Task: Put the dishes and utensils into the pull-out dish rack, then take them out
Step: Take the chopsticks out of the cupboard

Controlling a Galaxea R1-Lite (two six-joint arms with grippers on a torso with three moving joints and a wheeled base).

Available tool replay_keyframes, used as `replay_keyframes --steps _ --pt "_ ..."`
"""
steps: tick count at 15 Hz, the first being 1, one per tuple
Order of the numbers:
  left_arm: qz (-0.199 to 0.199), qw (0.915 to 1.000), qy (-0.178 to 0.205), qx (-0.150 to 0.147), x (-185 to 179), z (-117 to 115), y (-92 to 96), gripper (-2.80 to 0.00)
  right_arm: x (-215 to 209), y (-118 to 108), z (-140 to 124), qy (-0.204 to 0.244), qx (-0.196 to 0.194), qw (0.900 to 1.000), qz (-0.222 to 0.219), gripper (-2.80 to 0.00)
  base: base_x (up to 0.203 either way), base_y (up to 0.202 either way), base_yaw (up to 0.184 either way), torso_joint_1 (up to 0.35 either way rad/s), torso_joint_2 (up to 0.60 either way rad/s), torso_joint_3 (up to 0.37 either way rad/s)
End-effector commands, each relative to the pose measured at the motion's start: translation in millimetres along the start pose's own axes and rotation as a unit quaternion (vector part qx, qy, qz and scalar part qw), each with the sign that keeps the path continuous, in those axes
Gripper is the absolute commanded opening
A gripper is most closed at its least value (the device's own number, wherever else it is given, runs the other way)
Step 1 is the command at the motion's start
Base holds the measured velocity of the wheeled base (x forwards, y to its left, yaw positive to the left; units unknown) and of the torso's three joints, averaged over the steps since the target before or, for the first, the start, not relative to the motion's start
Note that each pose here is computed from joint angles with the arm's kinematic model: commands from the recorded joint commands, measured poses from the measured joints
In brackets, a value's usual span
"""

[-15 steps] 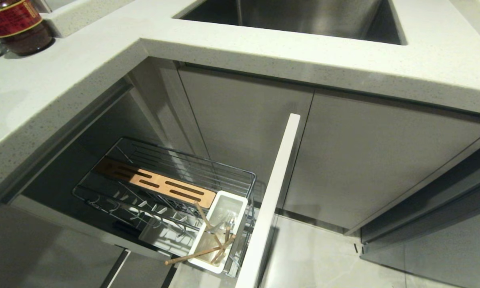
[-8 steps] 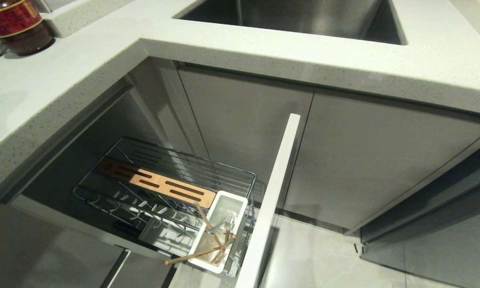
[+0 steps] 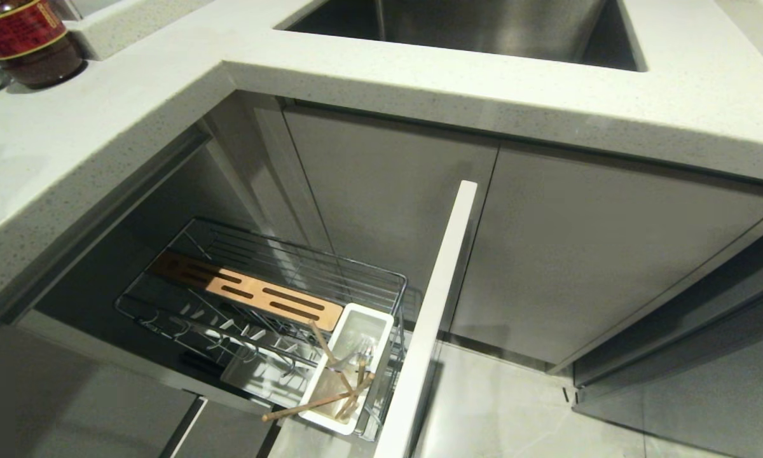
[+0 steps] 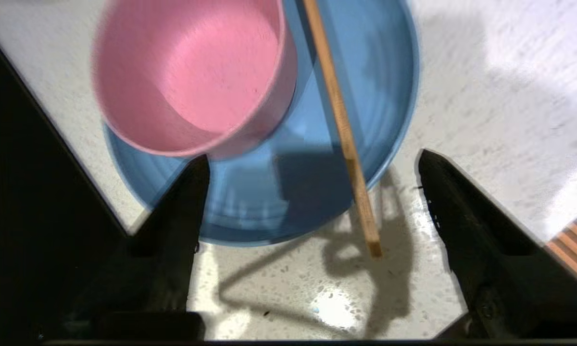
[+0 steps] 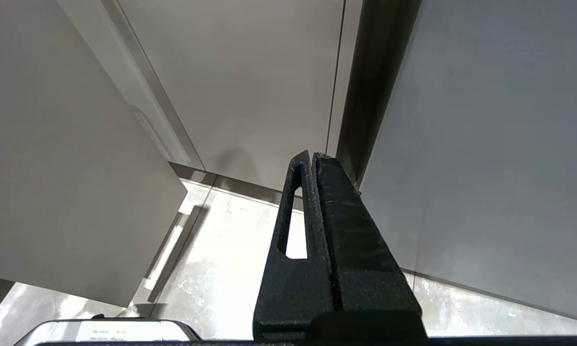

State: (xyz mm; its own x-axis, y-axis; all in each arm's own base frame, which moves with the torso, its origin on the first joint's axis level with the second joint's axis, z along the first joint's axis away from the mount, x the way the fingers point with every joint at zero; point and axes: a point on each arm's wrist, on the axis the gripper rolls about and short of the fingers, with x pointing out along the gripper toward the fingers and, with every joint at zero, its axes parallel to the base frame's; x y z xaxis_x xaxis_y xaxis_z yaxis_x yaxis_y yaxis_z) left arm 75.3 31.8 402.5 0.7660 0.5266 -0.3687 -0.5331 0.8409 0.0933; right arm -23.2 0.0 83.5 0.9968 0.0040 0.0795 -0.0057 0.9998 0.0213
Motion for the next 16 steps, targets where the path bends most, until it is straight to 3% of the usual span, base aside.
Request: replay_keyframes --steps 1,4,6,9,11,12,14,16 --pt "-0.008 0.9983 -0.054 -0.020 -30 -5 6.8 -2.80 1 0 -7 0.012 0.000 1.000 0.000 -2.80 0.000 0.000 0.000 0.000 0.00 0.000" --pt "-0.059 0.9869 -0.136 -0.063 -58 -5 11.9 -2.80 1 0 -7 0.012 0.000 1.000 0.000 -2.80 0.000 0.000 0.000 0.000 0.00 0.000" --pt "-0.115 0.9751 -0.158 -0.105 -62 -1 11.1 -2.80 1 0 -7 0.012 0.000 1.000 0.000 -2.80 0.000 0.000 0.000 0.000 0.00 0.000" --pt "-0.236 0.9413 -0.164 -0.177 -64 8 5.1 -2.80 1 0 -7 0.012 0.000 1.000 0.000 -2.80 0.000 0.000 0.000 0.000 0.00 0.000" --pt "-0.308 0.9232 -0.125 -0.192 -56 10 -5.8 -2.80 1 0 -7 0.012 0.000 1.000 0.000 -2.80 0.000 0.000 0.000 0.000 0.00 0.000" --pt "-0.343 0.9180 -0.085 -0.181 -49 9 -15.7 -2.80 1 0 -7 0.012 0.000 1.000 0.000 -2.80 0.000 0.000 0.000 0.000 0.00 0.000" --pt "-0.403 0.9044 -0.007 -0.139 -40 2 -33.4 -2.80 1 0 -7 0.012 0.000 1.000 0.000 -2.80 0.000 0.000 0.000 0.000 0.00 0.000" --pt "-0.440 0.8907 0.087 -0.074 -28 -9 -61.3 -2.80 1 0 -7 0.012 0.000 1.000 0.000 -2.80 0.000 0.000 0.000 0.000 0.00 0.000"
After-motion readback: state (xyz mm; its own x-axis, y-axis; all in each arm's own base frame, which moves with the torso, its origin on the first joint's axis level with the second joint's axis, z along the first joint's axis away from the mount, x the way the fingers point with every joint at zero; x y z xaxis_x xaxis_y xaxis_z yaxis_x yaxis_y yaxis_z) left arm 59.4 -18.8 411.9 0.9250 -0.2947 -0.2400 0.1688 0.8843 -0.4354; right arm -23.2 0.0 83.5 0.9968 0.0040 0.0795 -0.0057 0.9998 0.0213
